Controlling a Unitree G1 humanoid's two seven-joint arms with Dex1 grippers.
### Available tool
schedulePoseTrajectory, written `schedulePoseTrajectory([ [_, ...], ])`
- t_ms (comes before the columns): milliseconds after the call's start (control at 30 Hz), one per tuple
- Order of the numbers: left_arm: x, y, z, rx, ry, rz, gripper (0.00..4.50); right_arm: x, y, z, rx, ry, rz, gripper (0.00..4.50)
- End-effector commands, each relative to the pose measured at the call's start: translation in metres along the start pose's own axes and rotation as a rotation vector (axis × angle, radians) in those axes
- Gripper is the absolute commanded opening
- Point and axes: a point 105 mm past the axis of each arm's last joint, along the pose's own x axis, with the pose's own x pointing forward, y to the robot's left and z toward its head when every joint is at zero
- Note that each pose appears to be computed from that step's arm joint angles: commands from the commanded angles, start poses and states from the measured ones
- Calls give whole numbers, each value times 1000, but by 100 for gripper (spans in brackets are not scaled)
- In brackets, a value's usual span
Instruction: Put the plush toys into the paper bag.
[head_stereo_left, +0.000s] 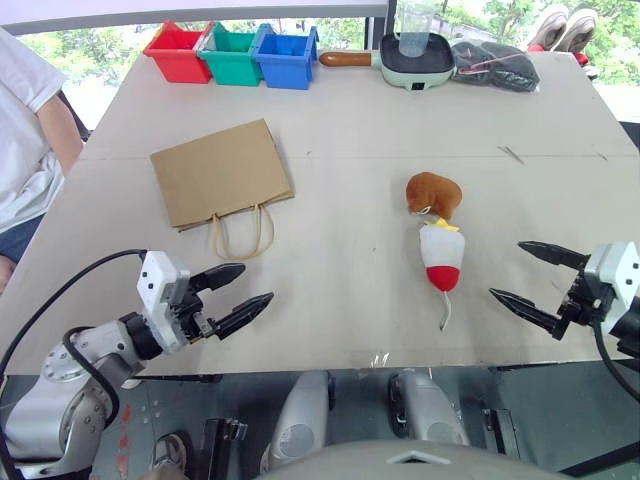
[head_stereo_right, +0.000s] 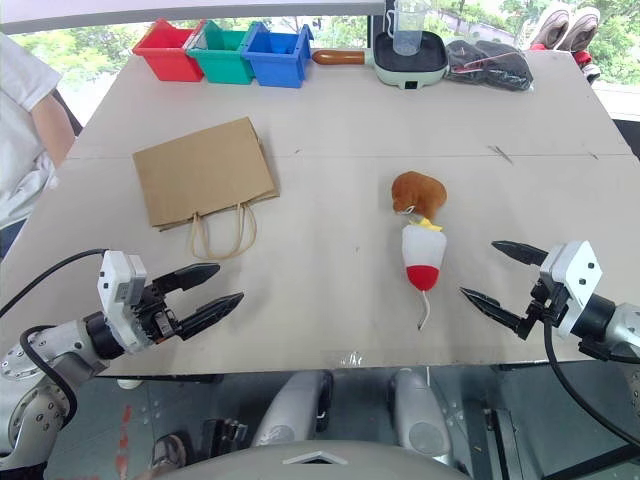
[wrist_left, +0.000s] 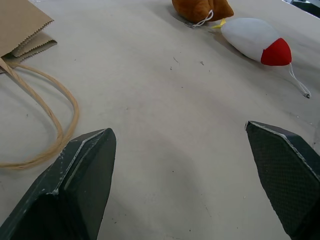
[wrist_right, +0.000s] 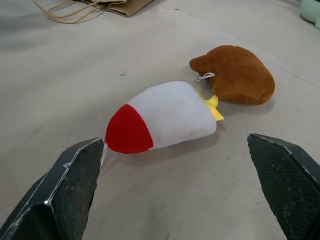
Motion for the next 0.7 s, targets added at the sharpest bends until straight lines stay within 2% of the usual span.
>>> schedulePoseTrajectory([
  [33,4,3,9,22,-39,15,447,6,3,15,-45,-50,15,450],
  [200,6,22,21,31,-101,118,447,27,15,24,-47,-134,70,450],
  [367,-15,54,30,132,-113,262,447,45,36,34,-49,-199,159,450],
  [433,-29,68,33,237,-81,315,447,50,44,37,-47,-216,189,450],
  [533,-47,89,31,509,48,367,447,57,54,36,-39,-236,225,450],
  [700,-43,103,30,713,108,378,447,61,57,36,-42,-247,235,450],
])
